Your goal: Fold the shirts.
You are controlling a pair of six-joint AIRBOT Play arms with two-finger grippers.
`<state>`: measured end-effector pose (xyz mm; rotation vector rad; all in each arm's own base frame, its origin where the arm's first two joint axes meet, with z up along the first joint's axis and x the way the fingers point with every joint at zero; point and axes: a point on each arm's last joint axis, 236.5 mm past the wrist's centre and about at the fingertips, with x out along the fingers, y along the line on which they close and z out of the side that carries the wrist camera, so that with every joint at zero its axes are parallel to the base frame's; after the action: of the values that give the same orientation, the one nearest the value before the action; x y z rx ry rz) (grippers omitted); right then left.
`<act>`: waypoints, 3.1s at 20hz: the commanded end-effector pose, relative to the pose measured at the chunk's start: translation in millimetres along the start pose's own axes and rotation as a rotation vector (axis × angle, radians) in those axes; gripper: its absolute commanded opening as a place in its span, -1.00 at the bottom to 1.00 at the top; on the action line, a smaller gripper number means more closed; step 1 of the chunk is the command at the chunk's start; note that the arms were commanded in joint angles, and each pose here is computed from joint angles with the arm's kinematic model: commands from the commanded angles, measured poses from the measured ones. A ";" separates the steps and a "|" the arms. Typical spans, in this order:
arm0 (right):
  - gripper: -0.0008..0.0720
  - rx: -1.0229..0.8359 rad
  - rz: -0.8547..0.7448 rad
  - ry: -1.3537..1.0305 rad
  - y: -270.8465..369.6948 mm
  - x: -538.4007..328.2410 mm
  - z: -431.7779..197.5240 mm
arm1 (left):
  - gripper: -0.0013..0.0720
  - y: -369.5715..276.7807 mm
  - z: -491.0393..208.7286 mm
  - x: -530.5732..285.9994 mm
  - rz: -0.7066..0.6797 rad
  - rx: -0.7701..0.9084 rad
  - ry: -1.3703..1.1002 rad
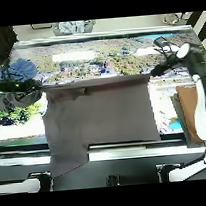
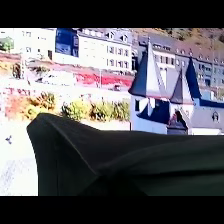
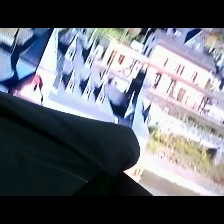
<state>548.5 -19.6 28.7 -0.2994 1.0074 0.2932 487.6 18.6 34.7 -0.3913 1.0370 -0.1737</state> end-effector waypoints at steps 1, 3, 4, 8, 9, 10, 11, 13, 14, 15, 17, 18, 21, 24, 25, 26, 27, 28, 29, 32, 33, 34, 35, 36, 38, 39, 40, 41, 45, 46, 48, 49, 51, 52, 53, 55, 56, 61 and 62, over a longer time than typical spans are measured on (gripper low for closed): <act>-0.82 0.132 -0.146 -0.292 -32.1 19.8 66.2 | -0.88 17.1 34.4 46.3 0.012 -0.054 -0.128; -0.82 0.148 -0.174 -0.348 -40.0 20.4 77.2 | -0.88 13.6 57.5 55.8 0.022 -0.035 -0.199; -0.82 0.151 -0.167 -0.334 -38.7 26.5 73.3 | -0.88 11.1 64.9 59.9 0.024 -0.028 -0.223; -0.82 0.134 -0.090 -0.165 -19.1 54.4 33.9 | -0.88 3.3 50.8 82.3 0.008 -0.023 -0.163; -0.81 0.105 -0.086 -0.151 -18.5 52.0 31.1 | -0.88 2.6 46.1 80.6 0.001 -0.023 -0.141; -0.81 0.081 -0.087 -0.150 -19.1 43.2 32.2 | -0.88 2.2 46.5 72.4 -0.005 -0.021 -0.130; -0.82 0.075 -0.084 -0.142 -20.2 32.6 31.4 | -0.88 0.9 47.9 61.8 -0.014 -0.018 -0.119; -0.82 0.051 -0.052 -0.071 -9.8 14.0 18.1 | -0.87 -3.7 34.0 43.3 -0.046 -0.011 -0.027; -0.82 0.033 -0.012 -0.005 0.5 9.7 3.3 | -0.88 -5.7 15.4 38.8 -0.065 -0.010 0.058; -0.82 0.030 0.040 0.084 13.1 9.2 -17.7 | -0.88 -5.8 -10.2 36.9 -0.080 -0.011 0.164; -0.82 0.035 0.152 0.277 39.4 11.3 -64.1 | -0.88 2.2 -66.0 34.1 -0.068 -0.005 0.385; -0.82 0.021 0.205 0.362 50.1 9.4 -83.9 | -0.88 4.7 -89.0 30.9 -0.067 -0.018 0.472; -0.82 -0.018 0.254 0.482 57.9 -1.3 -110.7 | -0.88 5.7 -119.4 20.6 -0.077 -0.043 0.595; -0.82 -0.019 0.265 0.512 60.1 -4.8 -116.9 | -0.88 4.1 -124.5 16.5 -0.075 -0.065 0.622; -0.82 -0.017 0.269 0.517 60.9 -4.0 -118.0 | -0.88 4.0 -125.4 17.0 -0.072 -0.076 0.627; -0.82 -0.007 0.277 0.520 62.9 -1.5 -118.9 | -0.88 4.6 -127.4 19.0 -0.066 -0.097 0.630; -0.82 0.011 0.294 0.527 67.1 1.6 -120.3 | -0.88 5.6 -130.9 21.1 -0.062 -0.115 0.637; -0.82 0.027 0.308 0.536 70.5 5.3 -122.4 | -0.88 6.9 -135.6 23.9 -0.063 -0.122 0.646; -0.82 0.042 0.323 0.542 74.3 9.1 -123.9 | -0.88 8.1 -140.1 26.3 -0.063 -0.130 0.657; -0.81 0.103 0.352 0.554 83.5 14.9 -124.8 | -0.87 9.2 -145.2 28.6 -0.063 -0.151 0.673; -0.58 0.119 0.373 0.546 88.7 14.3 -121.9 | -0.71 9.0 -144.5 27.9 -0.063 -0.151 0.670; 0.22 0.122 0.407 0.543 95.8 10.9 -119.9 | -0.17 8.8 -143.0 25.7 -0.062 -0.155 0.672; 0.48 0.078 0.431 0.544 98.2 4.4 -121.1 | 0.36 8.7 -139.4 20.8 -0.062 -0.159 0.672; 0.48 0.023 0.431 0.564 93.9 -7.5 -126.6 | 0.39 10.3 -131.1 12.6 -0.064 -0.156 0.661; 0.48 0.016 0.387 0.593 71.1 -37.9 -137.2 | 0.39 14.7 -112.4 -11.7 -0.060 -0.153 0.614; 0.48 0.054 0.375 0.580 58.0 -54.3 -140.2 | 0.40 18.5 -107.0 -24.7 -0.053 -0.160 0.586; 0.48 0.102 0.371 0.565 47.4 -68.5 -143.1 | 0.40 21.8 -106.2 -37.9 -0.047 -0.172 0.564; 0.48 0.150 0.364 0.546 37.2 -80.8 -147.3 | 0.39 23.5 -112.0 -47.8 -0.044 -0.188 0.555; 0.48 0.257 0.310 0.537 49.2 -81.6 -205.1 | 0.39 16.7 -227.4 -39.8 -0.054 -0.268 0.627; 0.48 0.256 0.336 0.529 66.7 -77.2 -219.4 | 0.39 15.2 -261.4 -36.3 -0.061 -0.266 0.650; 0.48 0.234 0.360 0.546 89.0 -76.0 -248.7 | 0.39 15.1 -315.7 -37.1 -0.074 -0.266 0.689; 0.48 0.211 0.362 0.560 93.3 -77.9 -259.0 | 0.39 15.4 -330.9 -38.0 -0.079 -0.275 0.695; 0.48 0.201 0.356 0.565 95.1 -81.5 -263.7 | 0.39 14.0 -347.8 -38.2 -0.083 -0.291 0.707; 0.48 0.201 0.355 0.558 95.4 -82.6 -262.2 | 0.39 12.1 -353.0 -37.0 -0.087 -0.297 0.713; 0.48 0.201 0.356 0.560 95.7 -83.1 -262.4 | 0.39 11.7 -357.3 -34.7 -0.088 -0.307 0.714; 0.48 0.201 0.357 0.562 95.9 -83.3 -262.8 | 0.39 10.5 -357.8 -28.7 -0.092 -0.326 0.691; 0.48 0.200 0.354 0.563 95.2 -83.2 -263.2 | 0.39 12.0 -357.2 -26.2 -0.087 -0.329 0.679; 0.62 0.210 0.312 0.634 90.3 -83.3 -283.7 | 0.35 -0.9 -355.0 -15.4 -0.136 -0.401 0.631; 0.62 0.218 0.319 0.657 94.7 -81.8 -292.5 | 0.04 -1.6 -358.1 -15.3 -0.138 -0.407 0.637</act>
<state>257.5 -45.5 -48.6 -0.0222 1.6771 0.4110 166.9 -59.1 -105.5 -0.7825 1.7171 -0.2410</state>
